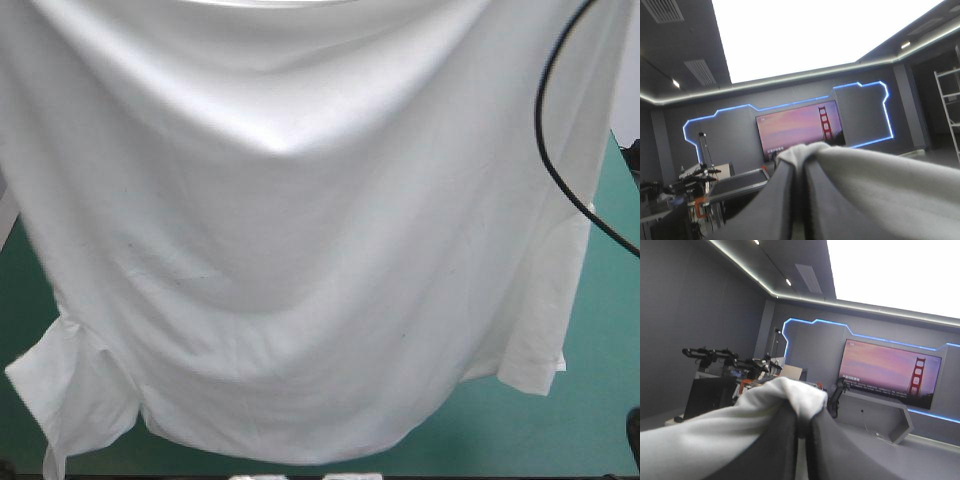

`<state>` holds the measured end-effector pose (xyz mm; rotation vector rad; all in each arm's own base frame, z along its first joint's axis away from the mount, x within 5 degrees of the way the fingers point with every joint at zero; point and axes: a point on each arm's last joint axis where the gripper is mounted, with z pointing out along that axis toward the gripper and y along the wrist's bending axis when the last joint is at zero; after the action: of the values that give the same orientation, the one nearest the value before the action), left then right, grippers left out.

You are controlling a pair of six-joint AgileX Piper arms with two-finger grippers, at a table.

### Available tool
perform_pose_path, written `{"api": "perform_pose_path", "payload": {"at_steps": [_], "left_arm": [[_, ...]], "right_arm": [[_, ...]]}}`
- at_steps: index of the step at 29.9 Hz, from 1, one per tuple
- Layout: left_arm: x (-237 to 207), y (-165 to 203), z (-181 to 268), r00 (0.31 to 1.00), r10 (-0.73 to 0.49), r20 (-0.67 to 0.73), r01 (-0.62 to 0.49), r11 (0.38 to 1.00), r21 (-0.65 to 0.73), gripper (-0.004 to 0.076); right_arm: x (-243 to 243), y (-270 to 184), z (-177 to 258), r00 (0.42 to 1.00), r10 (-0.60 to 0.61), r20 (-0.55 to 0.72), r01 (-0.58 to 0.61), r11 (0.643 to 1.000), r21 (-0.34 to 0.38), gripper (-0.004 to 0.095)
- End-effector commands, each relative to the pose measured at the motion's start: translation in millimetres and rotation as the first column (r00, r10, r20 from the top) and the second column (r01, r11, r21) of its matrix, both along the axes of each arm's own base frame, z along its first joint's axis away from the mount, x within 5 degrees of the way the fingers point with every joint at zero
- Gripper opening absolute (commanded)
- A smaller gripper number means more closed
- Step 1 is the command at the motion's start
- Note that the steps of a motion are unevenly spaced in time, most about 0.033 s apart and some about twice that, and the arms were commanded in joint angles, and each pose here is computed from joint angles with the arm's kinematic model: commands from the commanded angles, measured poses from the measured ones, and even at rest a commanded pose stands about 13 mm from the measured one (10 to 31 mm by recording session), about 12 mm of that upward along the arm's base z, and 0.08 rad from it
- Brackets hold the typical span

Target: Fold the cloth

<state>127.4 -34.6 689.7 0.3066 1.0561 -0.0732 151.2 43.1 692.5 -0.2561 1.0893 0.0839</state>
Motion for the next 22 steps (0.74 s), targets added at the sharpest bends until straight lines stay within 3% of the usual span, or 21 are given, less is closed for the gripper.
{"api": "perform_pose_path", "payload": {"at_steps": [1, 5, 10, 17, 22], "left_arm": [[55.9, -7.3, -4.0, 0.998, 0.018, 0.054, -0.016, 0.999, -0.040, -0.0009], [130.3, -16.2, -20.7, 0.990, 0.065, 0.123, -0.057, 0.996, -0.071, -0.0009], [186.2, -22.3, -35.1, 0.960, 0.120, 0.255, -0.095, 0.990, -0.108, -0.0009], [173.1, -19.0, -18.9, 0.877, 0.145, 0.459, -0.072, 0.982, -0.173, -0.0009], [176.0, -19.5, -20.5, 0.878, 0.149, 0.454, -0.082, 0.983, -0.165, -0.0009]], "right_arm": [[38.8, 3.5, -2.0, 0.996, -0.058, 0.067, 0.058, 0.998, 0.009, -0.0017], [103.9, -0.6, -19.6, 0.995, -0.078, 0.062, 0.074, 0.995, 0.064, -0.0017], [147.7, -14.4, -29.3, 0.975, -0.119, 0.185, 0.097, 0.987, 0.128, -0.0017], [153.6, -28.7, -26.0, 0.930, -0.169, 0.327, 0.116, 0.978, 0.176, -0.0017], [159.4, -32.8, -29.2, 0.929, -0.191, 0.318, 0.144, 0.976, 0.164, -0.0017]]}}
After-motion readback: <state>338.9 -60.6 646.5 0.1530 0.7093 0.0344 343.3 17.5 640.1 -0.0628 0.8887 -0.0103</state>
